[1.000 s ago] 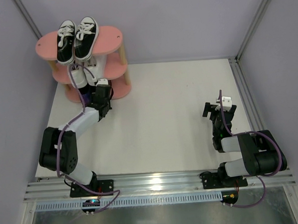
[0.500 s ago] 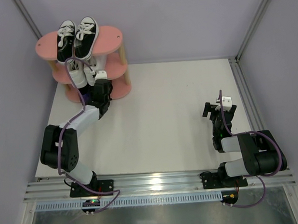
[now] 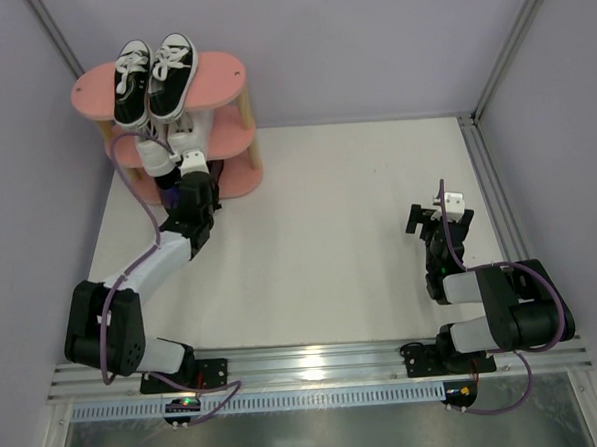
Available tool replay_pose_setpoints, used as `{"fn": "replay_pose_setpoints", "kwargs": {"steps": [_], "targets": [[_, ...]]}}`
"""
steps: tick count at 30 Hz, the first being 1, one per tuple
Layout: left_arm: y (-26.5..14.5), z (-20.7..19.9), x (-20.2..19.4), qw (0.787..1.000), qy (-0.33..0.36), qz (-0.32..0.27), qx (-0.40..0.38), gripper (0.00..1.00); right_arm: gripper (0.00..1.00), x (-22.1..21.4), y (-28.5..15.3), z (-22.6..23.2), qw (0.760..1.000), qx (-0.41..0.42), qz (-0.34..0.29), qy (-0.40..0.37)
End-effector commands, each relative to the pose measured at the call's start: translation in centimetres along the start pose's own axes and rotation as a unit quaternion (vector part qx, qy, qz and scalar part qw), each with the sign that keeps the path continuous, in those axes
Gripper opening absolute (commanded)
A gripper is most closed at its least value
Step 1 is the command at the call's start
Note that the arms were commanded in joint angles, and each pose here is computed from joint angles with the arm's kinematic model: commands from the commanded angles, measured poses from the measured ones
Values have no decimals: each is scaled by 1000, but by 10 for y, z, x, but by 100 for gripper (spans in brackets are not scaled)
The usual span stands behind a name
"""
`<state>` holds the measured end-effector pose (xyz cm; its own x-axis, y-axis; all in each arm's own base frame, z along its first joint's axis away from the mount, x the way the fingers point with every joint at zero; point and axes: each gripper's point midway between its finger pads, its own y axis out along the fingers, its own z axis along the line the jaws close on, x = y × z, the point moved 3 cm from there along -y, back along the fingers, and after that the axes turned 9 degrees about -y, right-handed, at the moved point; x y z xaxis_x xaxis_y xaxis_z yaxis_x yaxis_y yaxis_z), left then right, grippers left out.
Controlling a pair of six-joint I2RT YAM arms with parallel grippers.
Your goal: Place and organize the shoes onto the shoe shelf
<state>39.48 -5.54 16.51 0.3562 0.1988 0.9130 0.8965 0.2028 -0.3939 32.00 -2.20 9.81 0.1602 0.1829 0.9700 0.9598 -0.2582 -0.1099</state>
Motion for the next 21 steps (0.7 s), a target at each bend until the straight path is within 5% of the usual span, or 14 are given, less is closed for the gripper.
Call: {"fn": "replay_pose_setpoints", "kwargs": {"steps": [1,14,21], "targets": [[-27,-12,21,997,-52,-41,-45,0,97,26,5,-2,998,-6,-48,28],[-122,-72,22,954,-110,-12,-279,0,97,25,5,-2,999,-6,-47,27],[-157,-27,8,968,-108,11,-225,0,97,25,5,-1,999,-5,-47,27]]}}
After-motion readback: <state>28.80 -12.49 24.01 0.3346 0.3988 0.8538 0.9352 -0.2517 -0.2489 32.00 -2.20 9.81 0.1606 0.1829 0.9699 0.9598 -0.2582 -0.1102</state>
